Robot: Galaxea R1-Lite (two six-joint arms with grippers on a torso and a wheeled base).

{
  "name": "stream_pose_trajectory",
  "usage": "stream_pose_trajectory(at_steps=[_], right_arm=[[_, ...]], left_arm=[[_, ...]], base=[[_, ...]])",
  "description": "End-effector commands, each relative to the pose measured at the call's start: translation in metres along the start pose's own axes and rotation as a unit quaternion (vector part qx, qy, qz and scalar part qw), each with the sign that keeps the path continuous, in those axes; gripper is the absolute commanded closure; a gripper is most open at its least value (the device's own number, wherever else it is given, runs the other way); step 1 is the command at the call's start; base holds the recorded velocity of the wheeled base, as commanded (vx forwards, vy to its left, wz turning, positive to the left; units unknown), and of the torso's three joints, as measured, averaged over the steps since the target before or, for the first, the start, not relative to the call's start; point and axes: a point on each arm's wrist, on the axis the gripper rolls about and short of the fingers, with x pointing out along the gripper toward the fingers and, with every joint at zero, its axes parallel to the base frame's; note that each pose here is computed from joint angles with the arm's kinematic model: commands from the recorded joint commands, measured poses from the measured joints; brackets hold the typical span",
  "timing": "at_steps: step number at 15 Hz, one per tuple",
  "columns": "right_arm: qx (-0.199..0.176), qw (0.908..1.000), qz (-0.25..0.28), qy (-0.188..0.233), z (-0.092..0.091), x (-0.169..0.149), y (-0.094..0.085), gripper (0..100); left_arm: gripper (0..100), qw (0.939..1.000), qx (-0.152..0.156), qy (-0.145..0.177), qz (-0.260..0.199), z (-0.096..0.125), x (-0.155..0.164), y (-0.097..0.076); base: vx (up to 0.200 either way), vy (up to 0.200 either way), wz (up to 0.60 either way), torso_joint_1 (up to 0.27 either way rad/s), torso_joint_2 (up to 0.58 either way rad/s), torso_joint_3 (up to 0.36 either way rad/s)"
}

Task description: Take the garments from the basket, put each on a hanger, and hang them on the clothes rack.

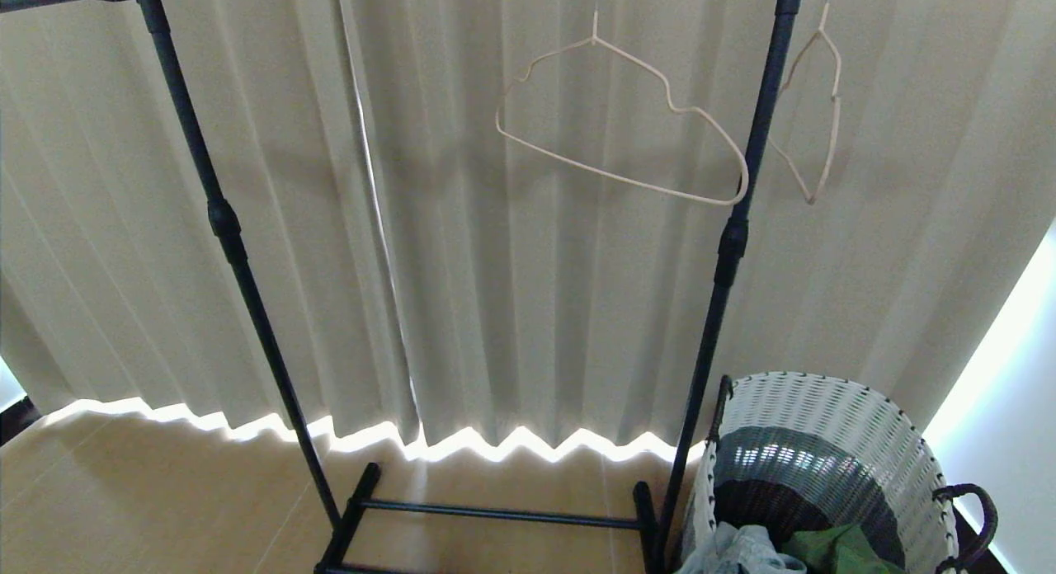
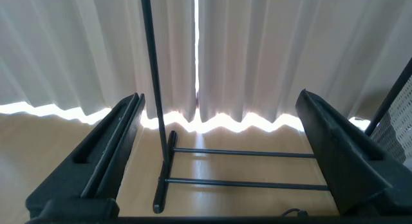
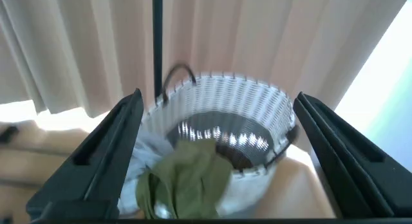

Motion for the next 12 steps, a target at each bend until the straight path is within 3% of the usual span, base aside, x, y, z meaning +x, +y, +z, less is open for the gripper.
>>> stream_pose_trajectory(at_steps=[1,2,4,5,6,7,8,9,10,11,12], right_arm=[[-0.034,0.998,0.026,0.046,0.023,-0.003,-0.003,0],[-0.091,0.9848,0.063,0.133,0.026,0.005,-0.004,0],[-0.14,0.955,0.102,0.241,0.021,0.028,-0.001,0],[-0.16,0.9433,0.113,0.268,0.021,0.037,0.0,0],[-0.197,0.919,0.136,0.313,0.018,0.054,0.003,0],[-0.214,0.905,0.148,0.336,0.016,0.064,0.005,0],[-0.243,0.8794,0.171,0.372,0.009,0.081,0.008,0],[-0.263,0.8598,0.187,0.395,0.003,0.095,0.01,0],[-0.273,0.8461,0.199,0.412,-0.002,0.103,0.012,0],[-0.291,0.8194,0.219,0.442,-0.013,0.124,0.016,0],[-0.31,0.8043,0.226,0.454,-0.019,0.135,0.018,0]], left_arm=[[0,1.0,0.0,0.0,-0.001,0.0,0.0,0.0],[0,1.0,0.0,0.0,0.0,0.0,0.0,0.0],[0,1.0,0.0,0.0,0.0,0.0,0.0,0.0],[0,1.0,0.0,0.0,0.0,0.0,0.0,0.0],[0,1.0,0.0,0.0,-0.001,0.0,0.0,0.0],[0,1.0,0.0,0.0,-0.001,0.0,0.0,0.0],[0,1.0,0.0,0.0,0.0,0.0,0.0,0.0],[0,1.0,0.0,0.0,-0.001,0.0,0.0,0.0],[0,1.0,0.0,0.0,0.0,0.0,0.0,0.0],[0,1.0,0.0,0.0,0.0,0.0,0.0,0.0],[0,1.0,0.0,0.0,0.0,0.0,0.0,0.0]], base=[[0.0,0.0,0.0,0.0,0.0,0.0],[0.0,0.0,0.0,0.0,0.0,0.0],[0.0,0.0,0.0,0.0,0.0,0.0],[0.0,0.0,0.0,0.0,0.0,0.0],[0.0,0.0,0.0,0.0,0.0,0.0],[0.0,0.0,0.0,0.0,0.0,0.0],[0.0,0.0,0.0,0.0,0.0,0.0],[0.0,0.0,0.0,0.0,0.0,0.0],[0.0,0.0,0.0,0.0,0.0,0.0],[0.0,0.0,0.0,0.0,0.0,0.0],[0.0,0.0,0.0,0.0,0.0,0.0]])
